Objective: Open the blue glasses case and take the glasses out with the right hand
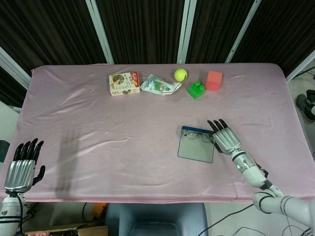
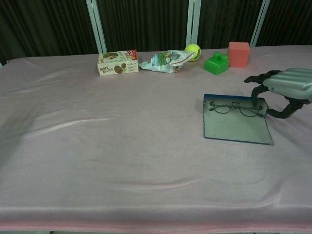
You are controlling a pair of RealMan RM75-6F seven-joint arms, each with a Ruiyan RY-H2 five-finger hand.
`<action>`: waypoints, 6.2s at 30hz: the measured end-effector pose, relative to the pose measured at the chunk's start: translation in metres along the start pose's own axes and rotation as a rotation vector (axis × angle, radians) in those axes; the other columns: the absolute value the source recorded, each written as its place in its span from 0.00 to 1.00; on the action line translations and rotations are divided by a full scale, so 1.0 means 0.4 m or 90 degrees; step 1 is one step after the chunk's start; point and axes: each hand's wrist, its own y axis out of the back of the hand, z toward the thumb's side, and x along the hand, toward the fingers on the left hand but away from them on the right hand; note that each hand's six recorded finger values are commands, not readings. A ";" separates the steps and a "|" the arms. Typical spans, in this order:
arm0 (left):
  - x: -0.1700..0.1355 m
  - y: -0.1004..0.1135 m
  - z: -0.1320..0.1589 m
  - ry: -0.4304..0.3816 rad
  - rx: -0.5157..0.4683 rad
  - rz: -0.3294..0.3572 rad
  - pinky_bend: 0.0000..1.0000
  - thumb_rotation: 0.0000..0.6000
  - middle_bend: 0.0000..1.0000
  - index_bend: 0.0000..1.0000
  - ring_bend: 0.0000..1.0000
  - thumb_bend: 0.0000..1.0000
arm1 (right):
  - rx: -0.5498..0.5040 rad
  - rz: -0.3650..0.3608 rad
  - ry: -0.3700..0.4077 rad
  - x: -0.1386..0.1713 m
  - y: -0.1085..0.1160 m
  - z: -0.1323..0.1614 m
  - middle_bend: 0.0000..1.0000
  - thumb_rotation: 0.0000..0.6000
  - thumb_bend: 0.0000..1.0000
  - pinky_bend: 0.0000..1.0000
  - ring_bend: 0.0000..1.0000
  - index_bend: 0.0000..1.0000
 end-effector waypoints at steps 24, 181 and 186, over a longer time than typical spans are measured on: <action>-0.003 0.006 -0.008 0.003 -0.007 0.001 0.05 1.00 0.00 0.00 0.00 0.41 | -0.078 -0.097 -0.007 -0.046 0.122 0.015 0.07 1.00 0.54 0.00 0.03 0.52; 0.005 -0.012 -0.003 0.010 0.002 -0.009 0.05 1.00 0.00 0.00 0.00 0.41 | -0.011 -0.053 0.062 0.004 0.031 0.146 0.01 1.00 0.41 0.00 0.00 0.59; 0.006 -0.012 -0.004 0.009 0.002 -0.009 0.05 1.00 0.00 0.00 0.00 0.41 | -0.013 -0.049 0.066 -0.013 0.024 0.158 0.02 1.00 0.42 0.00 0.00 0.61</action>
